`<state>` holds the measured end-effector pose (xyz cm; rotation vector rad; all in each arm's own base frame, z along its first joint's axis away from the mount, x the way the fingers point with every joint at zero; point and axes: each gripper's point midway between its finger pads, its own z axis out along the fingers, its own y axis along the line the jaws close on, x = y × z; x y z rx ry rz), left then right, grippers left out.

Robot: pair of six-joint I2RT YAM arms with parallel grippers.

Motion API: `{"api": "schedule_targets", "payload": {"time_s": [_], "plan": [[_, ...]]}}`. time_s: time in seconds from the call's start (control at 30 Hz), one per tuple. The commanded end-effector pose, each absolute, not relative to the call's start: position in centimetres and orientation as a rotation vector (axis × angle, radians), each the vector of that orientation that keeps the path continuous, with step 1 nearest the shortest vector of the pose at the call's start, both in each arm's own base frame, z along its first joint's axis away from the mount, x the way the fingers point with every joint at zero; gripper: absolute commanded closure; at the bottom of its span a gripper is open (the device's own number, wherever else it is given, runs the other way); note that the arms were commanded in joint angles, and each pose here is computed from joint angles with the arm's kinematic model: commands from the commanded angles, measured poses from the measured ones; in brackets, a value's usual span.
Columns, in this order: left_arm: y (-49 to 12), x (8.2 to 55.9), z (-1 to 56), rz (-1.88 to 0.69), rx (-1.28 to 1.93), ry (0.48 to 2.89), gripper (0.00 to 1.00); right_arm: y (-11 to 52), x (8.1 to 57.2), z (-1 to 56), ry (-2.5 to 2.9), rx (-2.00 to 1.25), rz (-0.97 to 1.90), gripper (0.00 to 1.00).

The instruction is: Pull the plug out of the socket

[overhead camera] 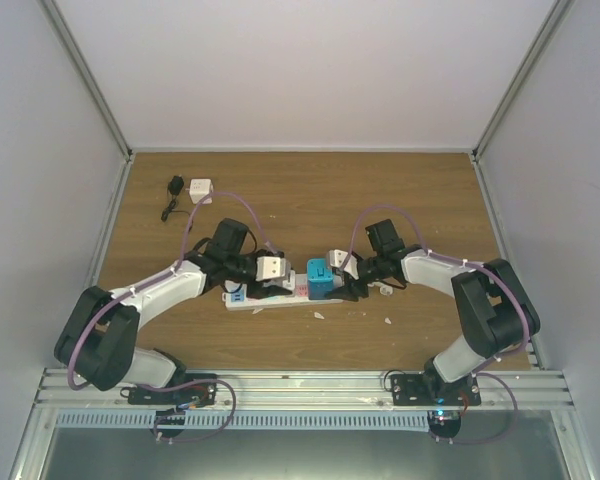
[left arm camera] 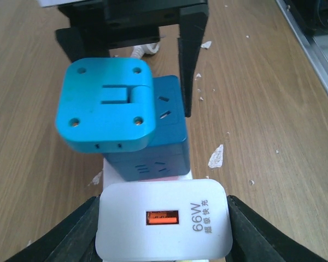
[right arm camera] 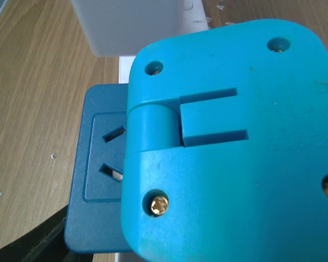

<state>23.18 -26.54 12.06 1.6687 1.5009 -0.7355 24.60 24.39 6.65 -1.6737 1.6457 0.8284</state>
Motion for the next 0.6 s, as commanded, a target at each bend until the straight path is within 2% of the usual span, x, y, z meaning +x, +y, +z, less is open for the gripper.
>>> {"api": "schedule_targets", "payload": {"time_s": [0.0,0.2,0.57], "plan": [[-26.5,24.2,15.6,-0.789,1.587,1.426,0.69,23.8,24.7,4.1,1.753,-1.707,0.767,0.81],[-23.9,27.9,17.7,-0.713,1.505,1.496,0.68,23.8,24.7,4.0,1.755,-1.709,0.766,0.81],[-15.5,34.6,19.6,-0.367,1.458,1.656,0.67,23.8,24.7,3.8,1.762,-1.712,0.770,0.81]]}}
